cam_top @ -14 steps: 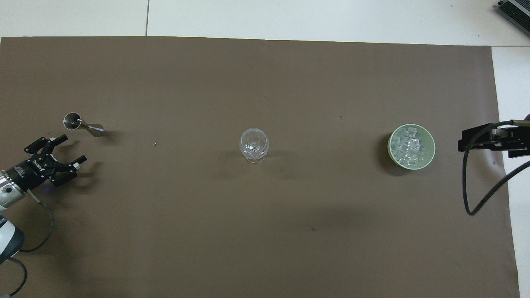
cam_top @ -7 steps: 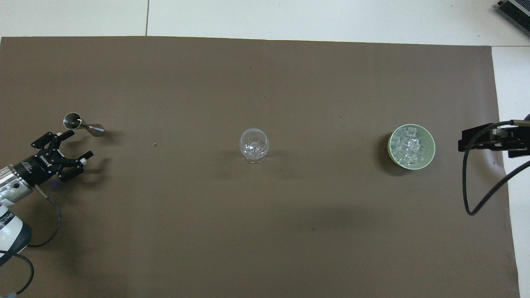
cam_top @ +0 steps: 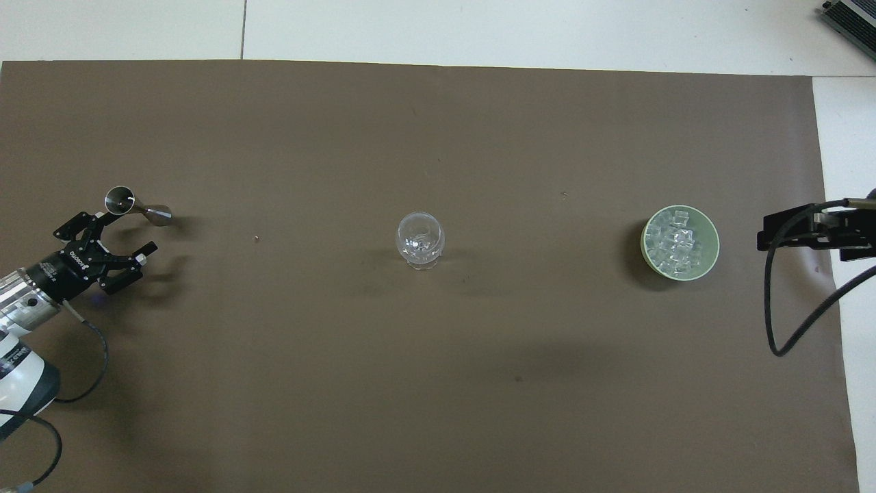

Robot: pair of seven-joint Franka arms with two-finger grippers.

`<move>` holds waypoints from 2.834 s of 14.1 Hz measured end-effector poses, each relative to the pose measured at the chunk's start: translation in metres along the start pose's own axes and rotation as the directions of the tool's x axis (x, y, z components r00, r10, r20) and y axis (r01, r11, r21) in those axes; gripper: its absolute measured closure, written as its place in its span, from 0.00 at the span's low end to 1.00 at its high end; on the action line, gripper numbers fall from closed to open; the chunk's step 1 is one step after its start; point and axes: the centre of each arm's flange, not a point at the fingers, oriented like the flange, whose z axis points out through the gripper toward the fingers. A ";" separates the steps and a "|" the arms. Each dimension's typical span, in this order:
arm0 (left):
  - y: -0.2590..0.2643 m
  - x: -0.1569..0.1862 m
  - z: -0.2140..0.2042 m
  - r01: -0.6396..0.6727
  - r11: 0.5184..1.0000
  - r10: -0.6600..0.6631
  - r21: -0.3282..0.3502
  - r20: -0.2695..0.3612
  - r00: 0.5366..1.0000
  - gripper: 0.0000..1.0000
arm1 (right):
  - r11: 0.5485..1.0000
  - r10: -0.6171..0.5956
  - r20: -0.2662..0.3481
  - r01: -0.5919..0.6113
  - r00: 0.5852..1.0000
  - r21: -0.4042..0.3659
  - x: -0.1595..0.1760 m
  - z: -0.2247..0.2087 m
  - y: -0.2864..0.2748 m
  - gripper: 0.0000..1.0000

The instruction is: Pour wine and add ice with both arms

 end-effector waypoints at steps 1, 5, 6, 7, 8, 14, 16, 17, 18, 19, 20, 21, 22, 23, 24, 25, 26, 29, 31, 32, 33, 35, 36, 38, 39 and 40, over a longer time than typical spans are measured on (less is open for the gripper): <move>0.000 -0.001 0.001 -0.002 1.000 0.002 -0.004 0.005 1.000 0.00 | 1.000 0.000 0.000 0.000 1.000 0.000 0.000 0.000 0.000 0.00; 0.001 -0.002 0.003 -0.016 1.000 0.017 -0.022 0.011 1.000 0.00 | 1.000 0.000 0.000 0.000 1.000 0.000 0.000 0.000 0.000 0.00; 0.001 -0.003 0.004 -0.021 0.999 0.022 -0.031 0.014 1.000 0.00 | 1.000 0.000 0.000 0.000 1.000 0.000 0.000 0.000 0.000 0.00; 0.000 -0.004 0.007 -0.024 0.999 0.024 -0.036 0.017 1.000 0.00 | 1.000 0.000 0.000 0.000 1.000 0.000 0.000 0.000 0.000 0.00; -0.001 -0.005 0.009 -0.025 0.999 0.026 -0.040 0.021 0.999 0.00 | 1.000 0.000 0.000 0.000 1.000 0.000 0.000 0.000 0.000 0.00; -0.001 -0.007 0.016 -0.032 0.998 0.033 -0.063 0.008 0.999 0.00 | 1.000 0.000 0.000 0.000 1.000 0.000 0.000 0.000 0.000 0.00; -0.001 -0.007 0.016 -0.027 0.997 0.028 -0.073 0.011 1.000 0.00 | 1.000 0.000 0.000 0.000 1.000 0.000 0.000 0.000 0.000 0.00; 0.000 -0.007 0.015 -0.024 0.997 0.025 -0.079 0.011 1.000 0.00 | 1.000 0.000 0.000 0.000 1.000 0.000 0.000 0.000 0.000 0.00; 0.000 -0.006 0.015 -0.021 0.996 0.022 -0.085 0.011 1.000 0.00 | 1.000 0.000 0.000 0.000 1.000 0.000 0.000 0.000 0.000 0.00; 0.000 -0.006 0.017 -0.017 0.996 0.018 -0.089 0.012 1.000 0.00 | 1.000 0.000 0.000 0.000 1.000 0.000 0.000 0.000 0.000 0.00; -0.001 -0.005 0.020 -0.012 0.996 0.014 -0.092 0.013 1.000 0.00 | 1.000 0.000 0.000 0.000 1.000 0.000 0.000 0.000 0.000 0.00; -0.002 -0.005 0.022 -0.010 0.996 0.011 -0.092 0.013 1.000 0.00 | 1.000 0.000 0.000 0.000 1.000 0.000 0.000 0.000 0.000 0.00; -0.003 -0.004 0.024 -0.007 0.996 0.008 -0.093 0.014 1.000 0.01 | 1.000 0.000 0.000 0.000 1.000 0.000 0.000 0.000 0.000 0.00; -0.004 -0.005 0.026 -0.003 0.995 0.005 -0.096 0.017 1.000 0.01 | 1.000 0.000 0.000 0.000 1.000 0.000 0.000 0.000 0.000 0.00; -0.004 -0.005 0.028 -0.002 0.995 0.003 -0.098 0.019 1.000 0.04 | 1.000 0.000 0.000 0.000 1.000 0.000 0.000 0.000 0.000 0.00; -0.005 -0.005 0.028 0.000 0.995 0.002 -0.100 0.019 1.000 0.04 | 1.000 0.000 0.000 0.000 1.000 0.000 0.000 0.000 0.000 0.00; -0.004 -0.005 0.028 0.000 0.995 0.002 -0.104 0.016 1.000 0.06 | 1.000 0.000 0.000 0.000 1.000 0.000 0.000 0.000 0.000 0.00; -0.004 -0.005 0.027 0.002 0.994 0.000 -0.111 0.014 1.000 0.10 | 1.000 0.000 0.000 0.000 1.000 0.000 0.000 0.000 0.000 0.00; -0.003 -0.005 0.027 0.004 0.993 -0.002 -0.117 0.017 1.000 0.12 | 1.000 0.000 0.000 0.000 1.000 0.000 0.000 0.000 0.000 0.00; -0.003 -0.005 0.027 0.005 0.993 -0.003 -0.118 0.018 1.000 0.13 | 1.000 0.000 0.000 0.000 1.000 0.000 0.000 0.000 0.000 0.00; -0.003 -0.005 0.027 0.006 0.993 -0.004 -0.120 0.019 1.000 0.13 | 1.000 0.000 0.000 0.000 1.000 0.000 0.000 0.000 0.000 0.00; -0.002 -0.006 0.028 0.010 0.992 -0.007 -0.126 0.023 1.000 0.17 | 1.000 0.000 0.000 0.000 1.000 0.000 0.000 0.000 0.000 0.00; -0.002 -0.006 0.028 0.011 0.992 -0.008 -0.128 0.025 1.000 0.21 | 1.000 0.000 0.000 0.000 1.000 0.000 0.000 0.000 0.000 0.00; -0.002 -0.006 0.028 0.012 0.991 -0.009 -0.130 0.027 1.000 0.25 | 1.000 0.000 0.000 0.000 1.000 0.000 0.000 0.000 0.000 0.00; -0.002 -0.007 0.028 0.013 0.991 -0.010 -0.132 0.029 1.000 0.26 | 1.000 0.000 0.000 0.000 1.000 0.000 0.000 0.000 0.000 0.00; -0.002 -0.007 0.029 0.016 0.991 -0.012 -0.136 0.032 0.999 0.27 | 1.000 0.000 0.000 0.000 1.000 0.000 0.000 0.000 0.000 0.00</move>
